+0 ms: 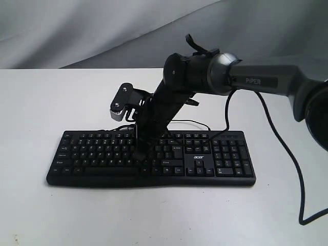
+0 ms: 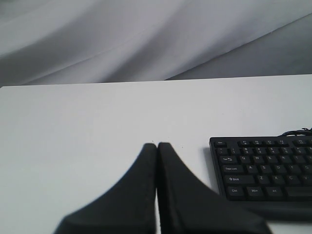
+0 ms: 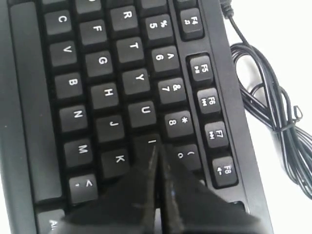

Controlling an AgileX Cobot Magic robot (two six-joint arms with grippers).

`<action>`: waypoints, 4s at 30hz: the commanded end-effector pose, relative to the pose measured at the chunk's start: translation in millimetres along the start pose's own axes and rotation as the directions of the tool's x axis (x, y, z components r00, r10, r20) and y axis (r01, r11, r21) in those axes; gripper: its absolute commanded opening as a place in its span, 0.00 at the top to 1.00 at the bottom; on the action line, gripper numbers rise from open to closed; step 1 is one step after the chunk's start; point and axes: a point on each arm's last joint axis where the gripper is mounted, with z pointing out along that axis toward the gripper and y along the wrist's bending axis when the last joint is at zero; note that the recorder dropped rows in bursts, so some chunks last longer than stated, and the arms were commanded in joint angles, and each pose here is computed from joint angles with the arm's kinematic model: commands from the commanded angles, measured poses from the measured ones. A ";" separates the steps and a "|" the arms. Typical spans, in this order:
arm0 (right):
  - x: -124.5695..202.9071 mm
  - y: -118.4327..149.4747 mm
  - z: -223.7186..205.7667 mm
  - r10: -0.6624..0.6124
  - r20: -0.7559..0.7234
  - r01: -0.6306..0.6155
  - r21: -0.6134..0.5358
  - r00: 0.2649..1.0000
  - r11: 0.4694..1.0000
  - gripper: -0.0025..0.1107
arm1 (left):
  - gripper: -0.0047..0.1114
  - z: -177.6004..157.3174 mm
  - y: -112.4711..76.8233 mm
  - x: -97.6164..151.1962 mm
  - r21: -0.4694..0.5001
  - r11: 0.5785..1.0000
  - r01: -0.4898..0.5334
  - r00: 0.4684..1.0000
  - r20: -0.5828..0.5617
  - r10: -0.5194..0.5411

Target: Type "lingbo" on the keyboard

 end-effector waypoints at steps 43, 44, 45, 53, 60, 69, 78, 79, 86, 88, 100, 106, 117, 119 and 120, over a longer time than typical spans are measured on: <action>-23.6 64.5 -274.7 -0.176 0.429 -0.044 0.454 0.886 0.890 0.98 | 0.96 0.2 -0.1 0.9 0.001 1.000 0.012 1.000 0.003 -0.012; -18.3 73.5 -288.9 -0.187 0.470 -0.075 0.484 0.863 0.872 0.98 | 0.96 0.2 -0.1 0.9 0.001 1.000 0.012 1.000 0.003 -0.012; -13.6 80.5 -299.0 -0.188 0.506 -0.109 0.500 0.842 0.859 0.98 | 0.96 0.2 -0.1 0.9 0.001 1.000 0.012 1.000 0.003 -0.012; 43.8 144.4 -351.4 -0.172 0.712 -0.326 0.505 0.681 0.799 0.98 | 0.96 0.2 -0.1 0.9 0.001 1.000 0.012 1.000 0.003 -0.012; 69.8 182.7 -390.8 -0.268 0.761 -0.351 0.542 0.591 0.764 0.98 | 0.96 0.2 -0.1 0.9 0.001 1.000 0.012 1.000 0.003 -0.012; 109.9 217.6 -436.7 -0.268 0.836 -0.531 0.519 0.479 0.670 0.98 | 0.96 0.2 -0.1 0.9 0.001 1.000 0.012 1.000 0.003 -0.012; 201.9 220.5 -363.7 -0.123 0.825 -0.760 0.557 0.551 0.334 0.98 | 0.96 0.2 -0.1 0.9 0.001 1.000 0.012 1.000 0.003 -0.012; 211.7 224.6 -353.3 -0.125 0.822 -0.768 0.565 0.555 0.303 0.98 | 0.96 0.2 -0.1 0.9 0.001 1.000 0.012 1.000 0.003 -0.012; 248.4 240.7 -303.4 -0.101 0.836 -0.808 0.548 0.539 0.218 0.98 | 0.96 0.2 -0.1 0.9 0.001 1.000 0.012 1.000 0.003 -0.012; 255.9 243.2 -290.6 -0.077 0.861 -0.835 0.507 0.503 0.214 0.98 | 0.96 0.2 -0.1 0.9 0.001 1.000 0.012 1.000 0.003 -0.012; 287.4 241.4 -225.9 0.055 0.861 -0.848 0.484 0.505 0.216 0.98 | 0.96 0.2 -0.1 0.9 0.001 1.000 0.012 1.000 0.003 -0.012; 293.6 240.3 -212.8 0.118 0.854 -0.852 0.476 0.507 0.219 0.98 | 0.96 0.2 -0.1 0.9 0.001 1.000 0.012 1.000 0.003 -0.012; 297.7 241.6 -206.1 0.202 0.833 -0.853 0.474 0.515 0.219 0.98 | 0.96 0.2 -0.1 0.9 0.001 1.000 0.012 1.000 0.003 -0.012; 297.7 241.6 -206.1 0.202 0.833 -0.853 0.474 0.515 0.219 0.98 | 0.96 0.2 -0.1 0.9 0.001 1.000 0.012 1.000 0.003 -0.012; 297.7 241.6 -206.1 0.202 0.833 -0.853 0.474 0.515 0.219 0.98 | 0.96 0.2 -0.1 0.9 0.001 1.000 0.012 1.000 0.003 -0.012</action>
